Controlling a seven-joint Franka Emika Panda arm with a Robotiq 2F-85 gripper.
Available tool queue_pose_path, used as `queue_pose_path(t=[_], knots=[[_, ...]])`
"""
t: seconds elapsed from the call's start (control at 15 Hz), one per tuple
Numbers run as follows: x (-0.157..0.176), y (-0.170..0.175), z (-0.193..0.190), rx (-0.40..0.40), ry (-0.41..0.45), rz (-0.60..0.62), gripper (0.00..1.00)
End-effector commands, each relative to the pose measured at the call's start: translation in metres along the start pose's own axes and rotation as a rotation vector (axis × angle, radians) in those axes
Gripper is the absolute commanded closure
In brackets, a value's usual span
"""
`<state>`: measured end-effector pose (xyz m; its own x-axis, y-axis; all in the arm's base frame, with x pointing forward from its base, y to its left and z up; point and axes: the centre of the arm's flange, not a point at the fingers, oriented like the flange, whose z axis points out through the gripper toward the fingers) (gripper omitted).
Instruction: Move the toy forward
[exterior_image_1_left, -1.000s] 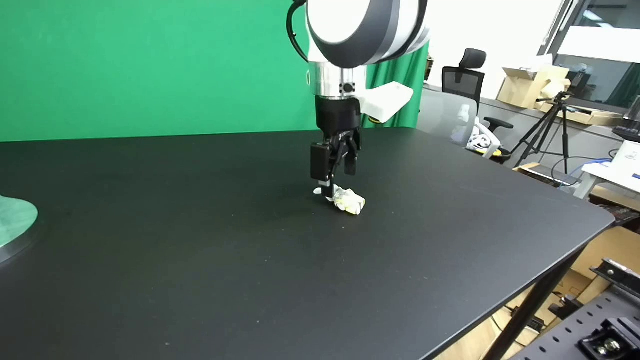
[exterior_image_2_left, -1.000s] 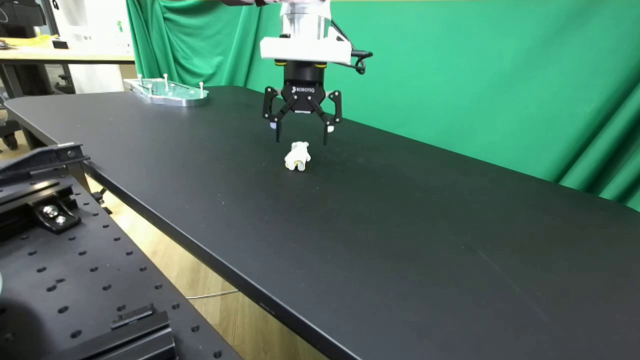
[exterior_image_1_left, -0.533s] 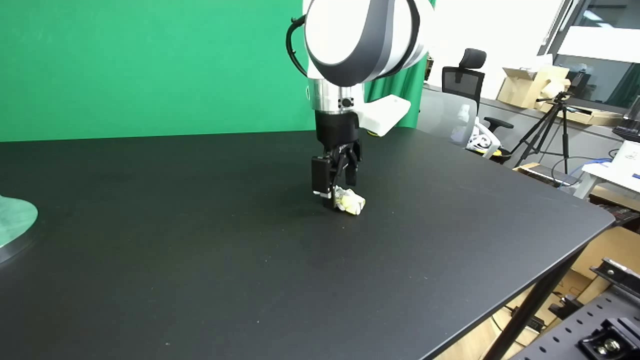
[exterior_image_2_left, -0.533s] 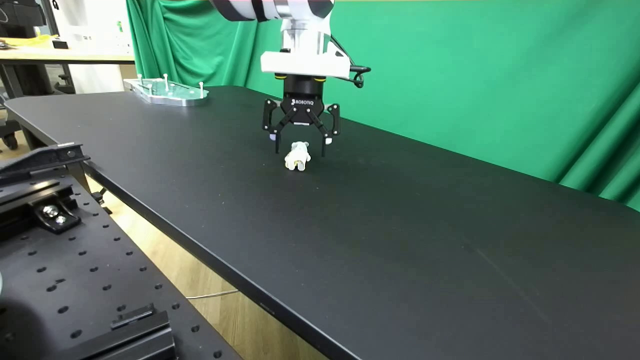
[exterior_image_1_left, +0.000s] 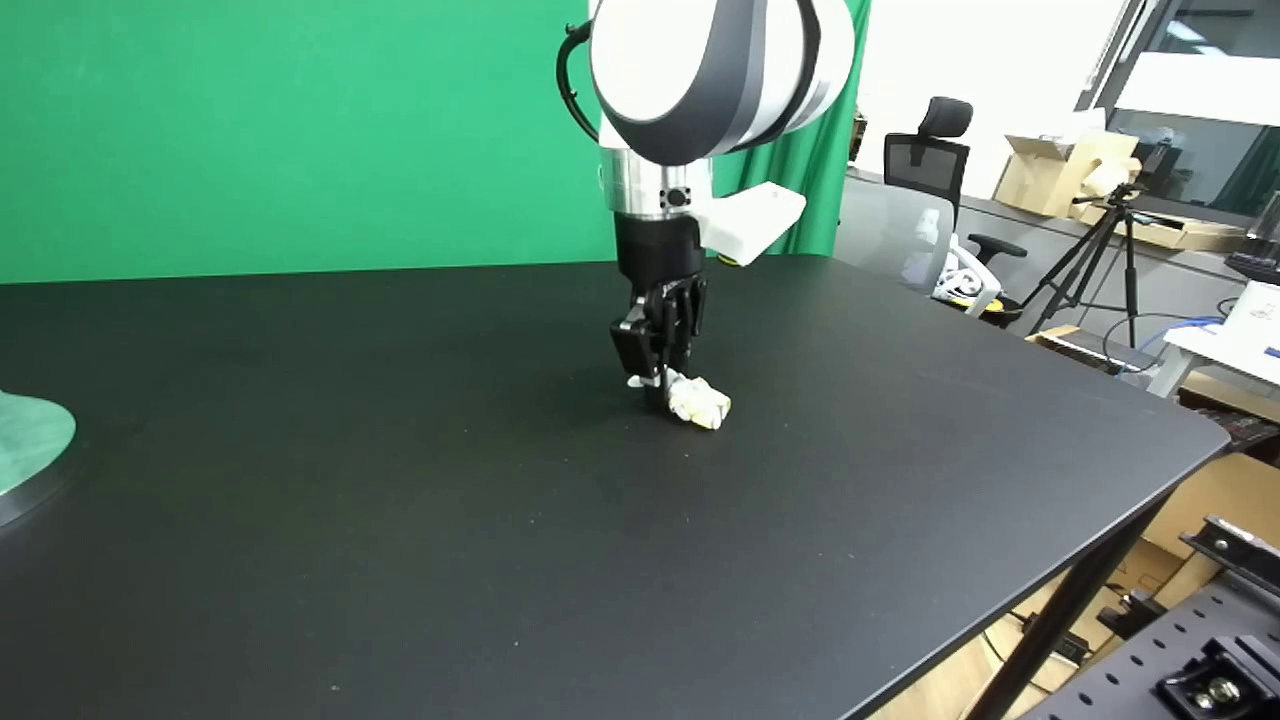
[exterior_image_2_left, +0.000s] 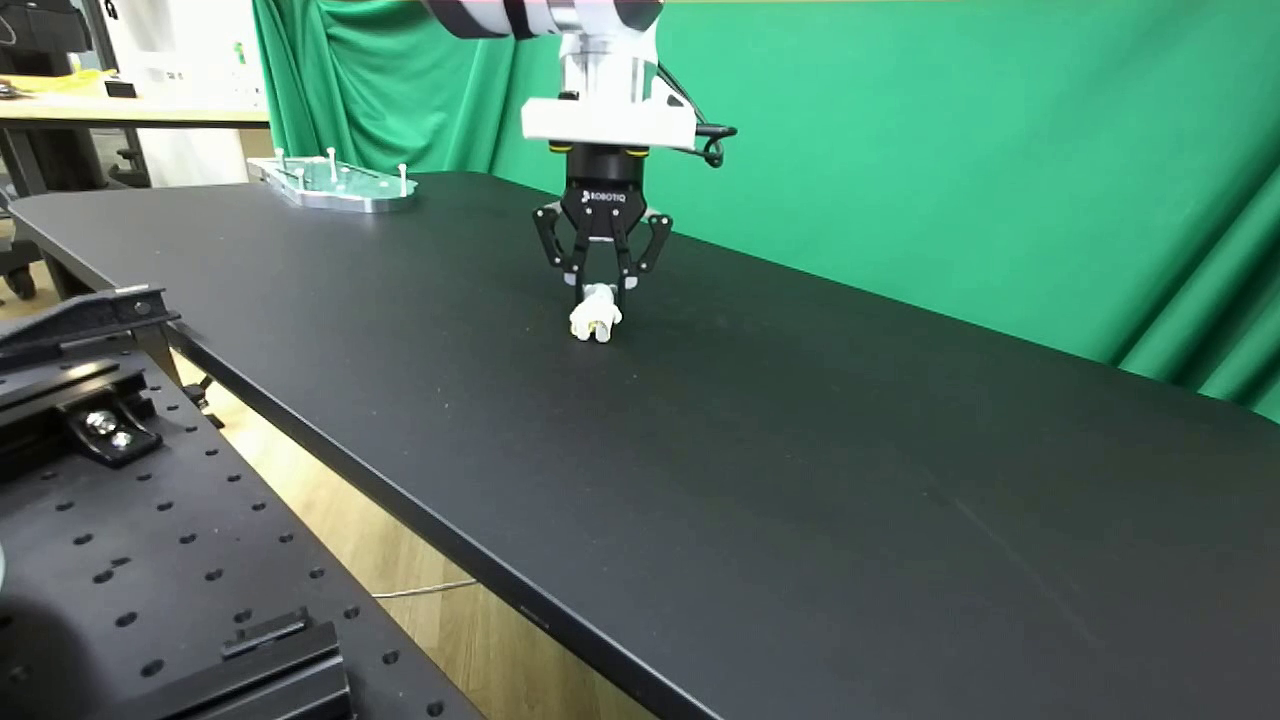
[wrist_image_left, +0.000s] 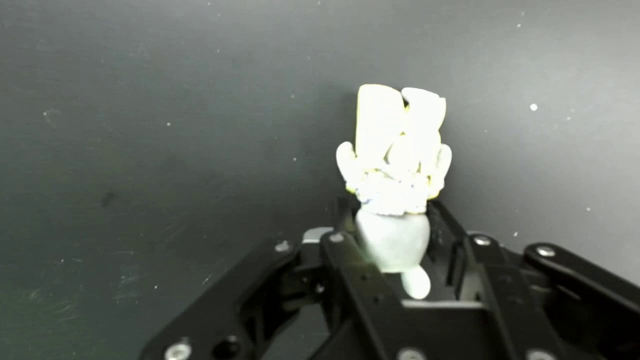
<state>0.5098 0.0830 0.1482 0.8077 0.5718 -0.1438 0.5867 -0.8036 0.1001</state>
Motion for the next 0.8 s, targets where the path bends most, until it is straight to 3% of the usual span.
queue_pose_path(t=[0.0,0.33,0.73], knots=[[0.006,0.0,-0.004,0.05,0.022,0.083,0.88],[0.015,-0.006,-0.024,0.189,0.07,0.211,0.9],[0.033,0.015,-0.046,0.253,0.124,0.377,0.9]])
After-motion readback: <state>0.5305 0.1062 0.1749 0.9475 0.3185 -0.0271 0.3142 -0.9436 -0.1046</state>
